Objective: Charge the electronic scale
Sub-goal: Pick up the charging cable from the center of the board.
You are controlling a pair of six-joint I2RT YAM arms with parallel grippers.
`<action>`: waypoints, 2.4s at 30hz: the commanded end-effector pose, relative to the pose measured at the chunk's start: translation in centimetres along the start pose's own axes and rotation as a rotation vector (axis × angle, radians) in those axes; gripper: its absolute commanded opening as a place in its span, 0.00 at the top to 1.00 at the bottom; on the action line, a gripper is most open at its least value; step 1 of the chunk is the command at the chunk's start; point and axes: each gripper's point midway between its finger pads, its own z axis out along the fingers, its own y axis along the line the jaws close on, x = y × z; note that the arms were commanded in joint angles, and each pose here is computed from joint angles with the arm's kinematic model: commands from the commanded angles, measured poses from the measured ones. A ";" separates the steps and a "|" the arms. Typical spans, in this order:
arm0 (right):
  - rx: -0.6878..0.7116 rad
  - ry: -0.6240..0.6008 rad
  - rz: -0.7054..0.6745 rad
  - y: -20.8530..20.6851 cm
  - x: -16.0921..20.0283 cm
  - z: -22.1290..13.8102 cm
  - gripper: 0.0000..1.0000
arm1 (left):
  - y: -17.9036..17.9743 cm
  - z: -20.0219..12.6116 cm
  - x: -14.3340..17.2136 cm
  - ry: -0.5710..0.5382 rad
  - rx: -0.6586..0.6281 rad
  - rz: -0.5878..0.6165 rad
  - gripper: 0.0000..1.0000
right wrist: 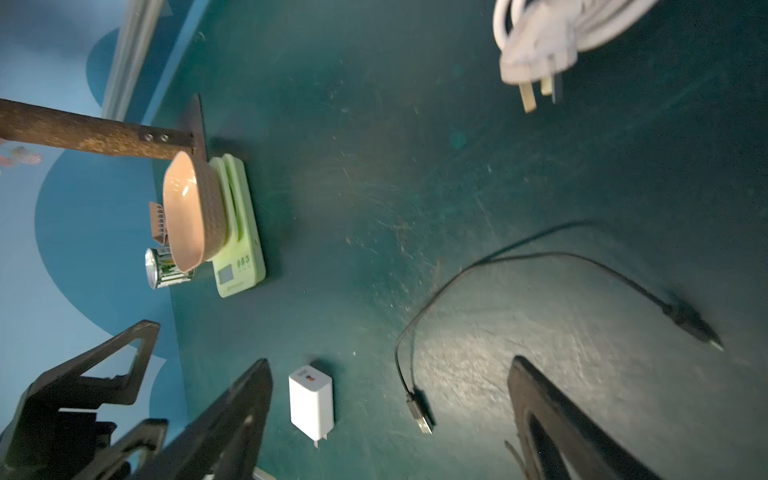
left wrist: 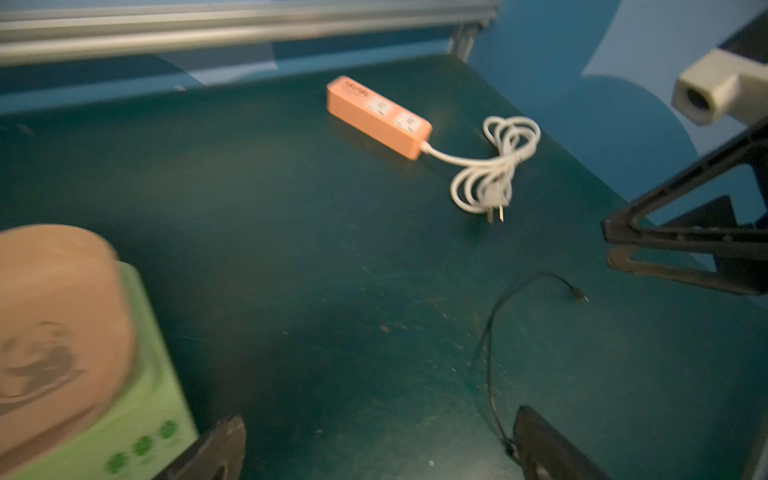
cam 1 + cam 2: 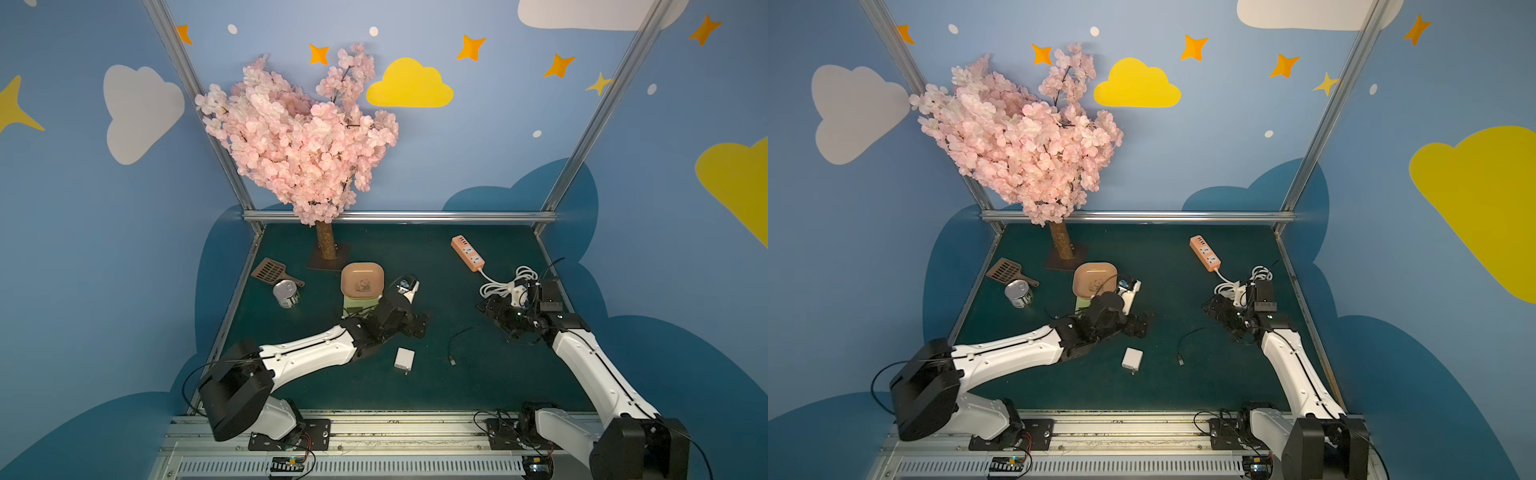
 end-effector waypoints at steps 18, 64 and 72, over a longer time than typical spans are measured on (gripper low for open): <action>0.024 0.095 0.022 -2.0 3.5 1.0 0.27 | -5.8 8.7 9.7 0.300 -0.084 -0.045 0.49; -0.699 -0.224 -1.071 16.2 5.1 -2.5 0.38 | -0.4 -2.6 -1.7 -0.007 0.385 0.508 0.97; -0.769 -0.237 -1.186 17.7 5.8 -3.7 0.39 | -2.2 -7.1 -3.7 -0.108 0.474 0.596 0.95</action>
